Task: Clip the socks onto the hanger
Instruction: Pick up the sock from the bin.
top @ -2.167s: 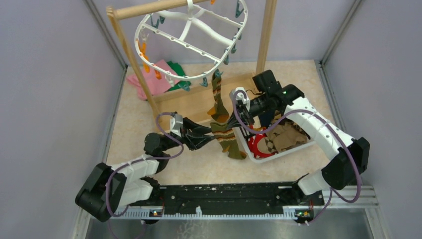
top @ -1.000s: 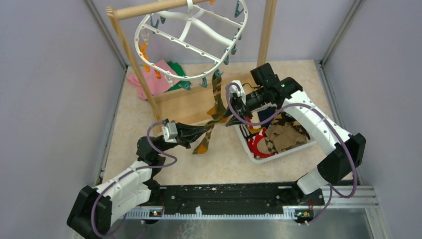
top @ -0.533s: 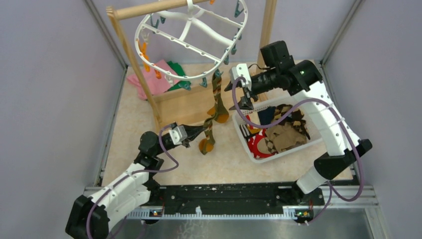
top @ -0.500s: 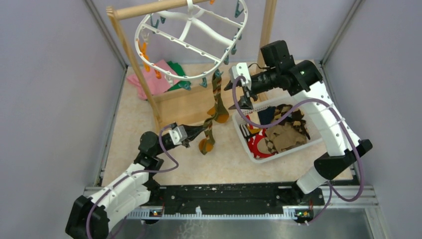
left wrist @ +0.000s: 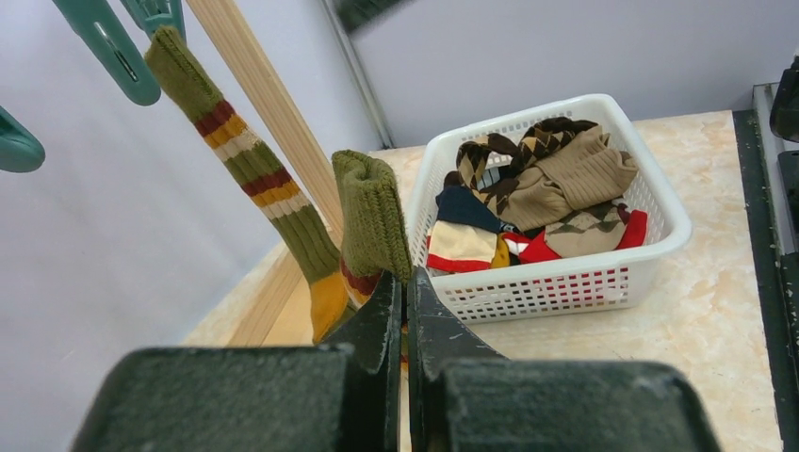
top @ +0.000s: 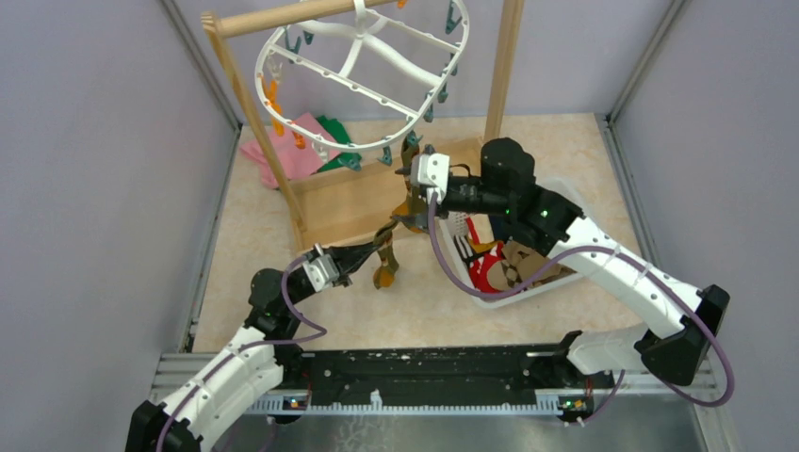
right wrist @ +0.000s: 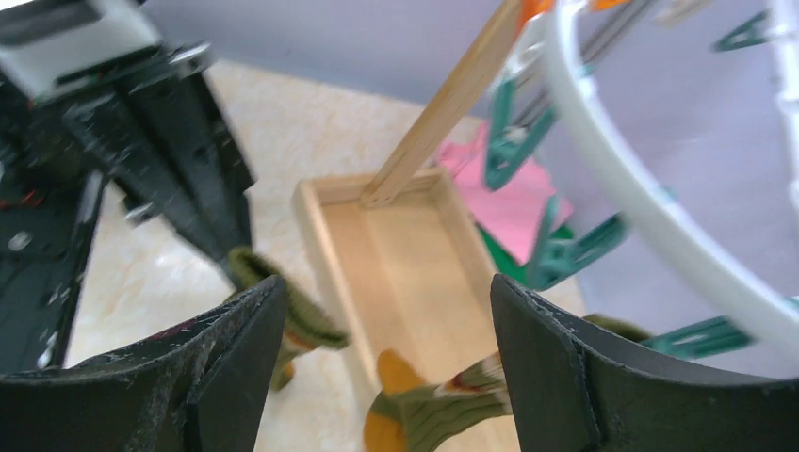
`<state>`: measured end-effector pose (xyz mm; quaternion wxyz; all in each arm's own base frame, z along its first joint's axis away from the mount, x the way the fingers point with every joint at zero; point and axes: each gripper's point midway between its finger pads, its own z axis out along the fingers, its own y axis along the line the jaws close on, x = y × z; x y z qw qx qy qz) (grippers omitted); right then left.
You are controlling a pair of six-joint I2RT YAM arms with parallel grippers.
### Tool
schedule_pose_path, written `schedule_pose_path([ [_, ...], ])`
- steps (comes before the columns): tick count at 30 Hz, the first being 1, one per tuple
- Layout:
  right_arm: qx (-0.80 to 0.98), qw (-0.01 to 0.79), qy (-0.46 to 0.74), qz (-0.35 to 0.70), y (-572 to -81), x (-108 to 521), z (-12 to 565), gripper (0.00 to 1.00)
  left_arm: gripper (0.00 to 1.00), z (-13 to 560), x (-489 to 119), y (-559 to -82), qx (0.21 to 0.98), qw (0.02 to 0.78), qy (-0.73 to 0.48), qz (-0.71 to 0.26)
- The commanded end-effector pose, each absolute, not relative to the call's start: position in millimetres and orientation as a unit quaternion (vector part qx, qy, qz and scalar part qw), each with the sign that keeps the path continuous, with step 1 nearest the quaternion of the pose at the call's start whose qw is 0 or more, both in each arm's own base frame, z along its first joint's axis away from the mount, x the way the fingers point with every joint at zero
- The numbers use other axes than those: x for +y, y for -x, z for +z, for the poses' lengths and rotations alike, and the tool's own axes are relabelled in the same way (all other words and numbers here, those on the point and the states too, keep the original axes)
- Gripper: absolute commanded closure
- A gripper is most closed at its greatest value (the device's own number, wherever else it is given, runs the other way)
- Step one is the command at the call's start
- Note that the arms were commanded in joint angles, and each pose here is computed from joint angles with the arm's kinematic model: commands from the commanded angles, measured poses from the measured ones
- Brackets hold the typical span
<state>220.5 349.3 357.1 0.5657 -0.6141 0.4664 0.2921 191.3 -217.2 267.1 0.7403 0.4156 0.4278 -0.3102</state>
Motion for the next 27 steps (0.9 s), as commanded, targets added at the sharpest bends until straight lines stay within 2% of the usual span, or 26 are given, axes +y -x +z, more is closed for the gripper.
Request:
schedule_pose_path([
  [1, 0.450, 0.694, 0.487, 0.281, -249, 350, 437, 0.22, 1.00, 276, -215, -187, 0.408, 0.756, -0.411, -0.306],
  [6, 0.470, 0.713, 0.432, 0.292, -260, 352, 444, 0.27, 1.00, 274, -214, -185, 0.409, 0.754, -0.413, -0.306],
  [14, 0.502, 0.705, 0.395, 0.309, -268, 356, 425, 0.32, 1.00, 274, -215, -183, 0.405, 0.753, -0.418, -0.307],
  [27, 0.525, 0.706, 0.367, 0.304, -287, 372, 414, 0.33, 1.00, 273, -214, -181, 0.400, 0.756, -0.421, -0.304],
])
